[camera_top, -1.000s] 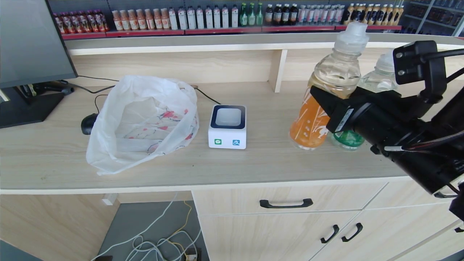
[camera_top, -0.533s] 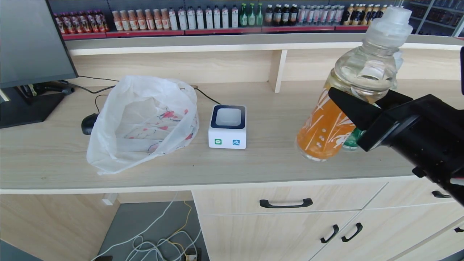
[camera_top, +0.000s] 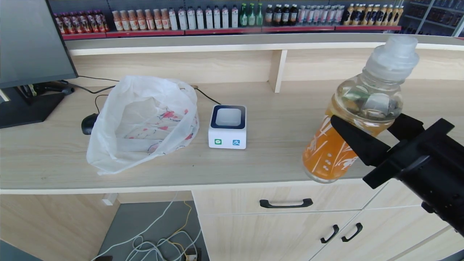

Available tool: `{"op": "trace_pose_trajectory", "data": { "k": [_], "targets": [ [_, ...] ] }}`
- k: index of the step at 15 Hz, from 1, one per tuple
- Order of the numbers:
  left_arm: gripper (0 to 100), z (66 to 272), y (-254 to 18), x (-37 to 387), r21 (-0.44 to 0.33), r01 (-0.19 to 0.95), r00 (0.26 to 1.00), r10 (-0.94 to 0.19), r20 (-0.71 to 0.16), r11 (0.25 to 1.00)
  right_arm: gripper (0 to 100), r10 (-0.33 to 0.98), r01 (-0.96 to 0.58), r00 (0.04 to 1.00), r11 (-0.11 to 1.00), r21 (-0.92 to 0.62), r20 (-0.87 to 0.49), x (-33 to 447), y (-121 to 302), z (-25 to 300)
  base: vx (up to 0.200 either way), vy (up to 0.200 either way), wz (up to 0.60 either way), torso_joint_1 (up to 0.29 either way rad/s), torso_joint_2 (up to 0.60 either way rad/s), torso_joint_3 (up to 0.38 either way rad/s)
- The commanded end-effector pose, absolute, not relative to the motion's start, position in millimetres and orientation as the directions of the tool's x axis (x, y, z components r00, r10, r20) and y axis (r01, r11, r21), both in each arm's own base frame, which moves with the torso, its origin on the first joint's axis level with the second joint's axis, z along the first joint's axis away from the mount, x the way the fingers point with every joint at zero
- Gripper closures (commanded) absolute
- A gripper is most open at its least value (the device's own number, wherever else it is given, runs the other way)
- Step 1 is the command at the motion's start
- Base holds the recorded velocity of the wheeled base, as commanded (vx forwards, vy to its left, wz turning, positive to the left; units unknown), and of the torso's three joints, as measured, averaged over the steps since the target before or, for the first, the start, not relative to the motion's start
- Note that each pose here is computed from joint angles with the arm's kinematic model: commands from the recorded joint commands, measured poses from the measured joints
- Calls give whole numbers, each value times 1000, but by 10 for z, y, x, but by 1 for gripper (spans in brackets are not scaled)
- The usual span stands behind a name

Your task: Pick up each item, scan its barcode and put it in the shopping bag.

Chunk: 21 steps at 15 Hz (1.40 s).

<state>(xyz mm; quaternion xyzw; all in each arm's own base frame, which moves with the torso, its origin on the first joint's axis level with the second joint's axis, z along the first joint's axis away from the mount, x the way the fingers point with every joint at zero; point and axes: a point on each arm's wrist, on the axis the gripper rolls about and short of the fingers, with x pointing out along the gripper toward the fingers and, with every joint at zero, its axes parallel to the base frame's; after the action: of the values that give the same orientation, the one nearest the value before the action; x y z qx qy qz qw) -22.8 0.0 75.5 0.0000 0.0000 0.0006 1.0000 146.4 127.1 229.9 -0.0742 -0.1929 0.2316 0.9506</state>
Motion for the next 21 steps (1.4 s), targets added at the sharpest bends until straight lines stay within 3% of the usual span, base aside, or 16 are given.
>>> {"op": "trace_pose_trajectory", "data": {
  "k": [1,9,15,21],
  "targets": [
    [0,755,0,-228,0,-2,1000,2,0,1000,100,502,-431,812,860,-273,297,1400,1289,2170,0,0,0,0,0,0],
    [0,755,0,-228,0,-2,1000,2,0,1000,100,639,-455,741,705,-543,209,1124,1406,1846,0,0,0,0,0,0],
    [0,755,0,-228,0,-2,1000,2,0,1000,100,732,-361,643,549,-754,225,975,1646,1747,0,0,0,0,0,0],
    [0,753,0,-228,0,-2,1000,2,-2,1000,100,771,-242,603,421,-874,204,933,1795,1661,0,0,0,0,0,0]
  ]
}}
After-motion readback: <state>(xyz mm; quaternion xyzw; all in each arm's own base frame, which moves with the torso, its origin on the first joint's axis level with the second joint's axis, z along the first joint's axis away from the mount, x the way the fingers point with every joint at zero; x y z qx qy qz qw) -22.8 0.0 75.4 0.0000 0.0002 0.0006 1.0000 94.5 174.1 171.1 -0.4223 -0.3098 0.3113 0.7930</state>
